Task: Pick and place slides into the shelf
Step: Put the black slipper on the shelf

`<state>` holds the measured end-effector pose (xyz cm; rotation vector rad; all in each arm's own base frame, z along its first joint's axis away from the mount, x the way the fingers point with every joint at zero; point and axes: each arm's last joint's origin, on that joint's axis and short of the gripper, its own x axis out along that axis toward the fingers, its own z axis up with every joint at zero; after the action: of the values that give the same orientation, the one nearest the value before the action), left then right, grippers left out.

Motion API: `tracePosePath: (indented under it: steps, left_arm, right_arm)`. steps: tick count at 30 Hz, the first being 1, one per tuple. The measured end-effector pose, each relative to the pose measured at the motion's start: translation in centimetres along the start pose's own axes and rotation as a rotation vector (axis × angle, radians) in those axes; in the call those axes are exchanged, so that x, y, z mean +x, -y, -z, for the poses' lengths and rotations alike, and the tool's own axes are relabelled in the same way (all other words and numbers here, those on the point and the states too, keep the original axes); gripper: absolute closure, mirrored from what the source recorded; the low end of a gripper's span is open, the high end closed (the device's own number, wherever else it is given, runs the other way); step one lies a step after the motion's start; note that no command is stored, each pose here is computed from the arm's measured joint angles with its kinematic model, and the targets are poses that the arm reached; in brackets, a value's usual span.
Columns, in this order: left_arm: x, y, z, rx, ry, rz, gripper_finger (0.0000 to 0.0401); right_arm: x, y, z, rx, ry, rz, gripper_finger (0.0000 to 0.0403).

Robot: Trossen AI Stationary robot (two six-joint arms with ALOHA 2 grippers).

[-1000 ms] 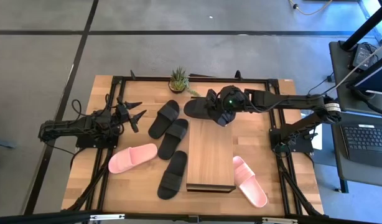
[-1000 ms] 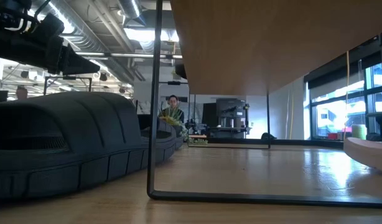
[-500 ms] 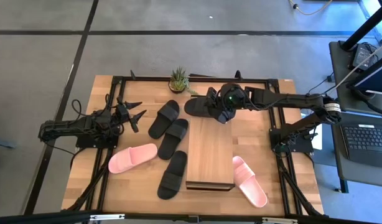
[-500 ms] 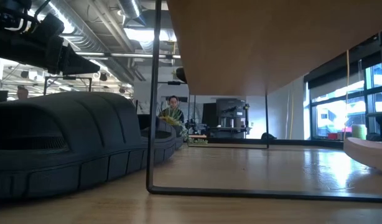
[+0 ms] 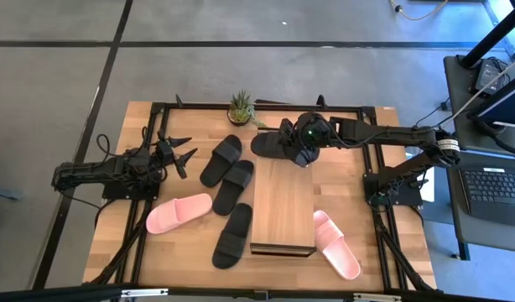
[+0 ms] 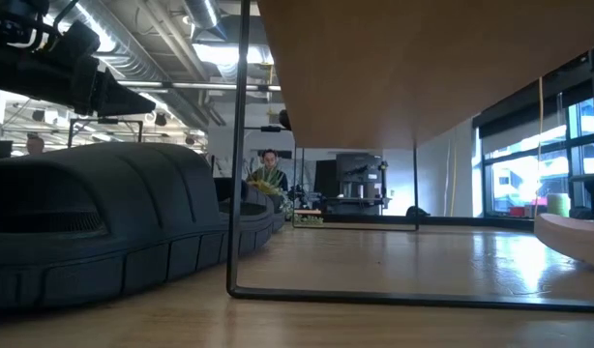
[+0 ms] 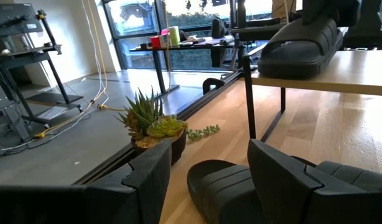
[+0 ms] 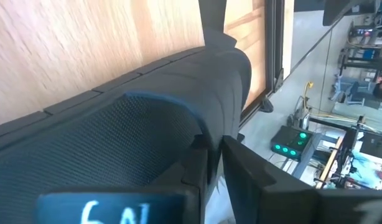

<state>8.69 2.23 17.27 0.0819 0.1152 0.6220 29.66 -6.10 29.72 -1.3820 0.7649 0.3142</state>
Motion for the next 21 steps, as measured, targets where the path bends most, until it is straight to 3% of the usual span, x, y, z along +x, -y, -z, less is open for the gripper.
tracePosePath:
  steps: [12, 21]
  left_arm:
    - [0.0, 0.0, 0.0, 0.0, 0.0, 0.0, 0.0197]
    - [0.0, 0.0, 0.0, 0.001, 0.0, 0.0, 0.0197]
  right_arm:
    - [-0.01, 0.01, -0.01, 0.02, -0.001, 0.0, 0.0341]
    - [-0.01, 0.02, 0.0, 0.022, -0.003, 0.001, 0.0268]
